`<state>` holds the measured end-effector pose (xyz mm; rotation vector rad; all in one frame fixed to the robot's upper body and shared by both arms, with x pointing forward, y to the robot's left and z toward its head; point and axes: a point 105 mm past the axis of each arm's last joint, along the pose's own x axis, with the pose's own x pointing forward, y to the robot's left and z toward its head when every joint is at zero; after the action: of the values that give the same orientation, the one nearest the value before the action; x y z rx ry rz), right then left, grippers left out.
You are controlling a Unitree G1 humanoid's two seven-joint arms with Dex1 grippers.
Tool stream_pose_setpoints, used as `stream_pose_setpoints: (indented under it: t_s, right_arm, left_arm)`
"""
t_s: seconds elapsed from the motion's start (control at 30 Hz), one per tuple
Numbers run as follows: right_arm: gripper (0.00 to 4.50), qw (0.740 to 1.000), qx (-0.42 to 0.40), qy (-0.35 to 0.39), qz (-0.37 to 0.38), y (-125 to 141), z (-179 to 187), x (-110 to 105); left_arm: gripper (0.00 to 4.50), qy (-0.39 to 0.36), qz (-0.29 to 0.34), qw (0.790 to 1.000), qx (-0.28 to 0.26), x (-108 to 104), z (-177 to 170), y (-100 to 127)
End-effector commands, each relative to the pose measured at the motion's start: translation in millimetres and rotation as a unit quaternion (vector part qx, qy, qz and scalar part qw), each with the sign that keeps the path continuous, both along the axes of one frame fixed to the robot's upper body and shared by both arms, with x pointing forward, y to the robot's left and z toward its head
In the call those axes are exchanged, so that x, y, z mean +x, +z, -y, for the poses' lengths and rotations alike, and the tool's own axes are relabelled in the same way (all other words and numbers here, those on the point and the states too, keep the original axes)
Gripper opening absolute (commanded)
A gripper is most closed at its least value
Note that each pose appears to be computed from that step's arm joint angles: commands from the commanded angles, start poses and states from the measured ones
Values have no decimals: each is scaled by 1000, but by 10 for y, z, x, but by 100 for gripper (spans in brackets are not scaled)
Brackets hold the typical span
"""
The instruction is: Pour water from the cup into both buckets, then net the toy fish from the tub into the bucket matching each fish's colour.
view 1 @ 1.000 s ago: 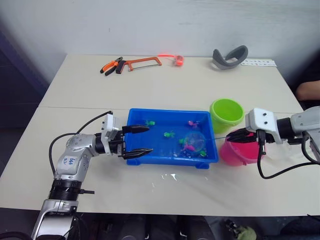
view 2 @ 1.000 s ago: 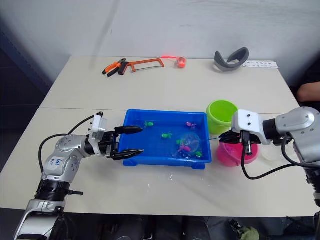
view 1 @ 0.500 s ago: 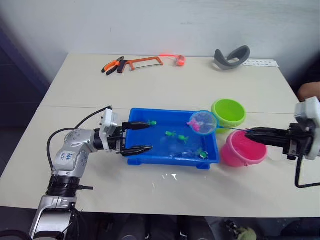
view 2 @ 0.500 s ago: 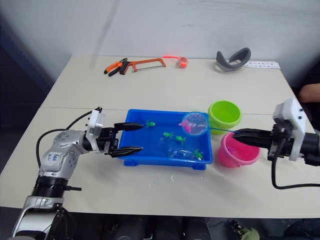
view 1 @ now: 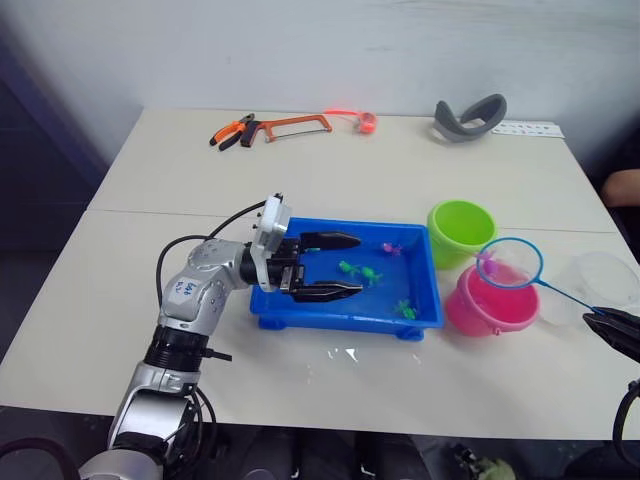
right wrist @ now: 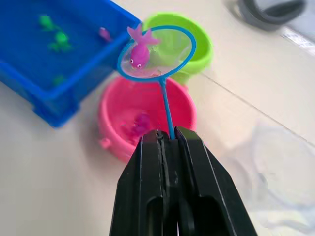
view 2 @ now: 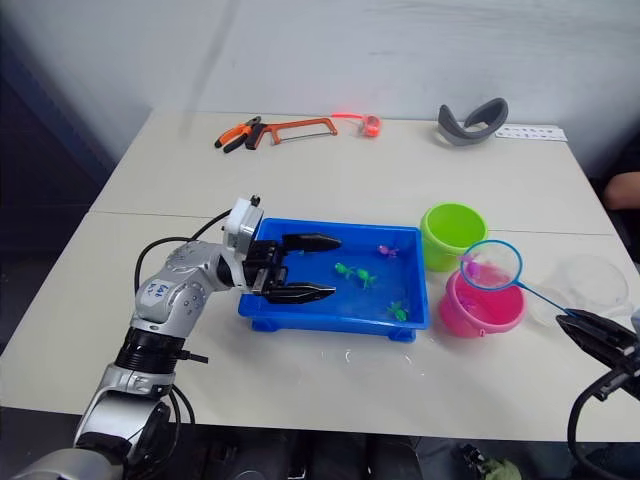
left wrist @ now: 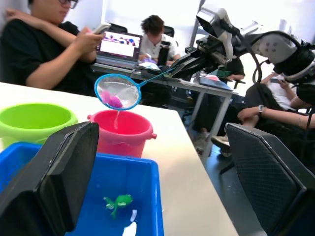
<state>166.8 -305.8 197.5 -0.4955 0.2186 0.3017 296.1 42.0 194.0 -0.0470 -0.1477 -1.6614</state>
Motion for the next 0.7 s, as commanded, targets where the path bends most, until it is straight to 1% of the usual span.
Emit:
stream_pose_setpoints:
  t_s: [0.03,0.17,0.23,0.27,0.37,0.47,0.53,0.57,0.6,0.7]
  right_arm:
    - [0,996,-84,-25,31,22,81,-64]
    - [0,983,-174,-25,45,-84,113,-88]
    - [0,978,-201,-17,49,-145,97,-96]
    - [0,971,-230,-9,60,-165,82,-96]
    - [0,957,-279,3,84,-211,75,-107]
    - [0,931,-344,8,121,-182,88,-92]
    - [0,917,-376,11,132,-179,98,-91]
    - [0,904,-406,25,131,-196,94,-97]
    - [0,897,-422,34,131,-216,95,-104]
    - [0,863,-482,70,137,-251,73,-110]
  left_arm:
    - [445,-3,10,1000,9,17,58,23]
    - [445,-11,10,1000,13,18,119,5]
    - [445,-13,10,1000,14,20,131,3]
    - [445,-14,11,1000,14,21,131,1]
    - [445,-16,15,1000,16,12,121,-9]
    - [445,-19,16,999,23,10,101,-33]
    - [445,-20,17,999,26,5,93,-40]
    - [445,-17,18,999,24,10,89,-37]
    - [445,-14,19,999,23,16,83,-34]
    - [445,-6,22,999,23,38,52,-36]
